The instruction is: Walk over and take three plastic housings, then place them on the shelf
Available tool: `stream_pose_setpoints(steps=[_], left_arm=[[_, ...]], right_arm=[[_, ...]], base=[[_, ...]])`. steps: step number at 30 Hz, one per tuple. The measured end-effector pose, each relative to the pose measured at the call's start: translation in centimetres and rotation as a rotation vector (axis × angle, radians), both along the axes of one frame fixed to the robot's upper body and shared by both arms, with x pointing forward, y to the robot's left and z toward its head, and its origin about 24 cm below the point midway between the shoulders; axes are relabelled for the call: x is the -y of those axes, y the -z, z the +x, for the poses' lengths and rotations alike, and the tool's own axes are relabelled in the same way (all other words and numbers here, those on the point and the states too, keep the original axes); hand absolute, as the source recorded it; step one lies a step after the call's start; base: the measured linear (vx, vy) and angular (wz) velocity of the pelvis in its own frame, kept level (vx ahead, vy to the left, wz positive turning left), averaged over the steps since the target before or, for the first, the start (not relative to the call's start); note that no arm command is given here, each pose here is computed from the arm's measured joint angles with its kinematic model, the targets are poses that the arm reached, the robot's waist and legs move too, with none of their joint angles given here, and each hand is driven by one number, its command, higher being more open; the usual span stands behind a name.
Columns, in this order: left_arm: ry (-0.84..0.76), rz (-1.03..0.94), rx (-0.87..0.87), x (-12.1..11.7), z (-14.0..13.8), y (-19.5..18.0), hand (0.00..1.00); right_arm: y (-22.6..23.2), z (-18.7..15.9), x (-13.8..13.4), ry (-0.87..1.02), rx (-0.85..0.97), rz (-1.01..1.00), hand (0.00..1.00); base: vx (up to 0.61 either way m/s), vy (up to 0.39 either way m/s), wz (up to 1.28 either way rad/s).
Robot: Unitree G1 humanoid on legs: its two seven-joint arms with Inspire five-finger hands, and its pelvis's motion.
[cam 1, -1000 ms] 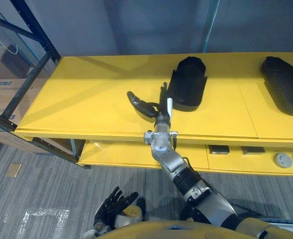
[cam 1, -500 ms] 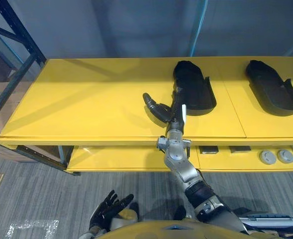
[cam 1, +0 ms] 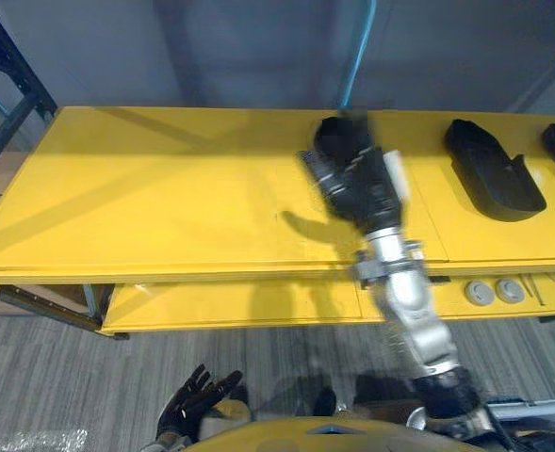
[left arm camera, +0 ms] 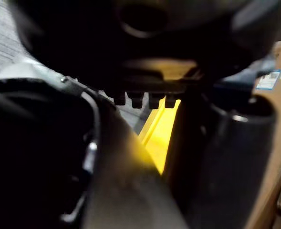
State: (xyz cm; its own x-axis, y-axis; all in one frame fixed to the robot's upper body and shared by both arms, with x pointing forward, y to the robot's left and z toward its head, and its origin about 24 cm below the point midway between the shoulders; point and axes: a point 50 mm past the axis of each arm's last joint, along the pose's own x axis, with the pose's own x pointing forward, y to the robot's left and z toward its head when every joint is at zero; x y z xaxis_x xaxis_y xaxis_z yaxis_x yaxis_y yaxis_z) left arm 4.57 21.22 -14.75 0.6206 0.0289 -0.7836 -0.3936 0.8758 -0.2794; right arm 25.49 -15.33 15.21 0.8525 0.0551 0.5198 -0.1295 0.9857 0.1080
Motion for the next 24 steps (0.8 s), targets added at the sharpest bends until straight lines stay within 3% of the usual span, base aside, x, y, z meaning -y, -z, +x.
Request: stream_pose_setpoints(steps=[2,6,8,18,24], left_arm=[[-0.018,0.001,-0.013,-0.3,-0.8,0.0,1.0],[-0.01,-0.001,-0.038,-0.4,-1.4,0.2,1.0],[0.017,0.006,-0.039,-0.3,-1.3,0.2,1.0],[0.054,-0.013,-0.066,-0.1,-1.0,0.2,1.0],[0.073,-0.014,-0.07,-0.1,-0.9,0.2,1.0]], right_arm=[[-1.4,-0.6,5.5,0.162,0.051,0.008,1.0],[-1.7,-1.8,10.7,0.323,0.043,-0.04,1.0],[-0.7,-1.7,11.9,0.334,-0.021,-0.09,1.0],[7.1,0.3,13.0,0.1,-0.48,-0.222,1.0],[9.0,1.3,12.8,0.017,-0.583,-0.237,1.0]], base=[[0.0,0.02,-0.22],[0.01,0.005,-0.17],[-0.01,-0.006,-0.19],[-0.01,-0.004,0.04],[-0.01,-0.002,0.06]])
